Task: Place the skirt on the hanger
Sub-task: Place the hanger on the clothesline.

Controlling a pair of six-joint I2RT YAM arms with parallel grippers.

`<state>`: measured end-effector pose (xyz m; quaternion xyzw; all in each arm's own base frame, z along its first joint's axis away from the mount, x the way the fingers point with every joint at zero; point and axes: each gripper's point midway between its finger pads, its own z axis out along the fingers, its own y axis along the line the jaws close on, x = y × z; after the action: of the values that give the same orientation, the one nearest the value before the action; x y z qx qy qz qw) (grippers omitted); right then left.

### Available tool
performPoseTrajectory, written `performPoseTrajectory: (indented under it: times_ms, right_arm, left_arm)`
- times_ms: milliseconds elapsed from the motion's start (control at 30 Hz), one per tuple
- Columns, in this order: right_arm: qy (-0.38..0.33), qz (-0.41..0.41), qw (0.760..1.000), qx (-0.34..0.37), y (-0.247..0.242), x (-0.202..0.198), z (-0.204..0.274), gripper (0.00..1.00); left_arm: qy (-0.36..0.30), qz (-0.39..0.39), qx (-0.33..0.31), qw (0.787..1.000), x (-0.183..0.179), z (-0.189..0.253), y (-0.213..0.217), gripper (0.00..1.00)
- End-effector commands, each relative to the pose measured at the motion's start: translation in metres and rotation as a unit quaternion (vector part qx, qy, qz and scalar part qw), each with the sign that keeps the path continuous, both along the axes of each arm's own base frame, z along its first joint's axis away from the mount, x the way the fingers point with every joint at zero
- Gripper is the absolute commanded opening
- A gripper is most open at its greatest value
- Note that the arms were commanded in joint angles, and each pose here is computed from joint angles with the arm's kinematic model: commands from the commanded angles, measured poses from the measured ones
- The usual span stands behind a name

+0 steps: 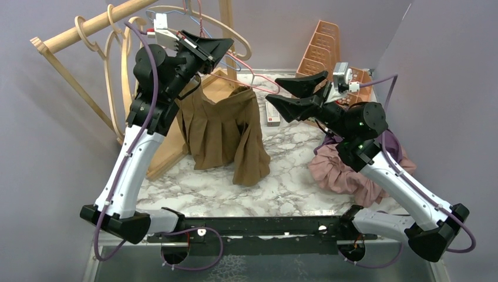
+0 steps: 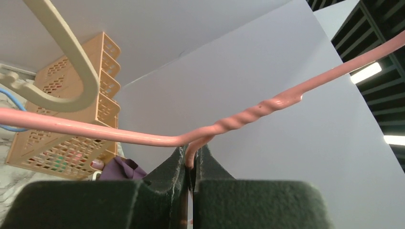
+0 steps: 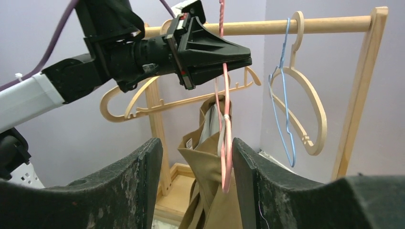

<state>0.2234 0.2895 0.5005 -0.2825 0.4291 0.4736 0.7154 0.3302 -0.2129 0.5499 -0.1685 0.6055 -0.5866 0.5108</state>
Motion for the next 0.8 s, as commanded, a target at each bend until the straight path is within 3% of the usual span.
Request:
performPoseTrajectory:
  times_ms: [0, 400, 767]
  right_arm:
    - [-0.034, 0.007, 0.999, 0.034, -0.017, -0.026, 0.038, 0.59]
    - [-0.028, -0.029, 0.998, 0.04, -0.031, -0.023, 0.038, 0.59]
    - [0.009, -0.086, 0.992, -0.088, 0.028, 0.066, 0.014, 0.64]
  left_arm:
    - [-0.031, 0.005, -0.011, 0.999, 0.006, 0.025, 0.022, 0.0]
    - [-0.002, 0.061, -0.027, 0.998, 0.063, 0.022, 0.076, 0.0]
    - [-0.008, 0.052, -0.013, 0.999, 0.064, 0.022, 0.073, 0.0]
